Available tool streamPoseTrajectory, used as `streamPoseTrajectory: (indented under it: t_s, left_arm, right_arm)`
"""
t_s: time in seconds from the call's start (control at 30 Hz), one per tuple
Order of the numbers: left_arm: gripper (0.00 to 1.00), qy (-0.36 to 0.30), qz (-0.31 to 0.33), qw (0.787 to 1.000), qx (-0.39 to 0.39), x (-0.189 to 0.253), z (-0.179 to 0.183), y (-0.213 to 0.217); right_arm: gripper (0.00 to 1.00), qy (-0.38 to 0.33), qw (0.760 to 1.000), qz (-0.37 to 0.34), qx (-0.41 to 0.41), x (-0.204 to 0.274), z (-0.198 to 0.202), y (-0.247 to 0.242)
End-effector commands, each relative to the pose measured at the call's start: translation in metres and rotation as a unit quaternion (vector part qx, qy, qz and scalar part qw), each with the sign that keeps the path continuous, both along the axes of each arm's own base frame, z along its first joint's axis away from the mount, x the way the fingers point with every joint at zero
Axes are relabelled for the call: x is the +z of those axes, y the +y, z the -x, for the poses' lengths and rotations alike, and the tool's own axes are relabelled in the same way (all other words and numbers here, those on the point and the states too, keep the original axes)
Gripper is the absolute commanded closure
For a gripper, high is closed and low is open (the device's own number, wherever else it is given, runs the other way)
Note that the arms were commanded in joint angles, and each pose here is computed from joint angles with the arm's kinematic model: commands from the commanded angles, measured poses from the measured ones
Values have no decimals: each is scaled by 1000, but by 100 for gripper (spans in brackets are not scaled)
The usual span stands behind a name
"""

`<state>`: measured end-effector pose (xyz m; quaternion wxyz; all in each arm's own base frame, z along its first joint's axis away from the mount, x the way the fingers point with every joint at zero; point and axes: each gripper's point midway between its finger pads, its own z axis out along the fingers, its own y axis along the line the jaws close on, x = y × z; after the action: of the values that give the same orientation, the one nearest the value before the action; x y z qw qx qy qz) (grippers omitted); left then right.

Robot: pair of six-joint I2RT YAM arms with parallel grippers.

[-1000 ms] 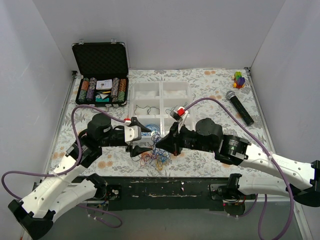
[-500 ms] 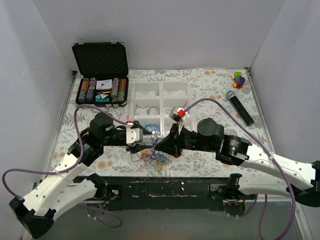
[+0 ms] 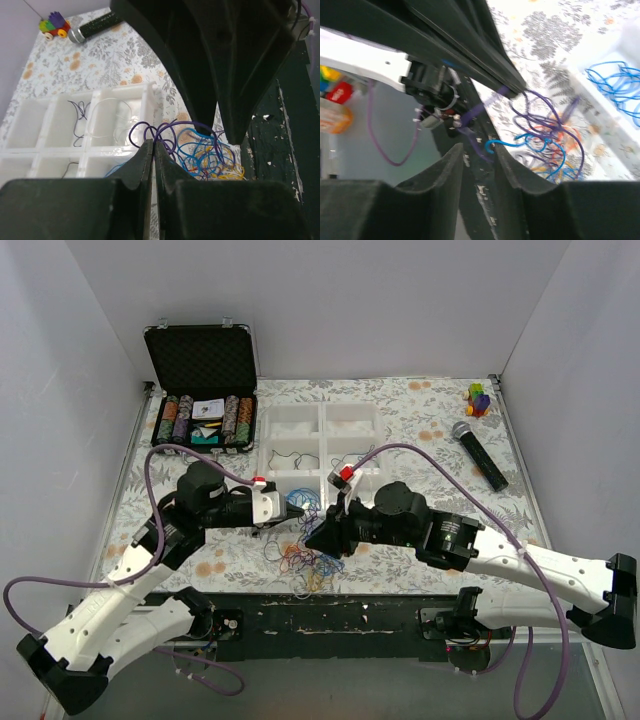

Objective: Untangle the cables
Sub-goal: Untie the cable.

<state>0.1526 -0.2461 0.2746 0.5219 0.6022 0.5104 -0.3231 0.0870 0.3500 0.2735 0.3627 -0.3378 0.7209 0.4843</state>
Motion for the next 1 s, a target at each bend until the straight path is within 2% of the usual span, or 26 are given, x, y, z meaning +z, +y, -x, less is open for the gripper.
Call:
streamPoseTrajectory:
  t_s: [0.0,0.2,0.3,0.5,0.73,0.83,0.97]
  left_arm:
    - [100,-51,31,998,13,45,0,6]
    - [100,-83,36,996,15,71,0,9]
    - [100,-92,39,995,20,81,-3,10]
    - [100,-100,39,994,25,86,-2,13]
    - [100,-123,51,990,39,102,-2,19]
    - [100,-144,61,986,63,114,-11,21]
    - [100,-137,78,979,127,122,-33,26]
  right_arm:
    - [55,-6,999,19,-41,-12,-13,-6]
    - [23,-4,995,38,-91,-32,-25,-21]
    - [14,-5,992,57,-112,-46,-30,-29]
    - [12,-7,985,73,-158,-63,-42,-41]
    - [12,5,982,90,-168,-86,-44,-42]
    - [12,8,981,92,-170,-89,-46,-42]
    - [12,14,979,95,-177,-94,-48,-44]
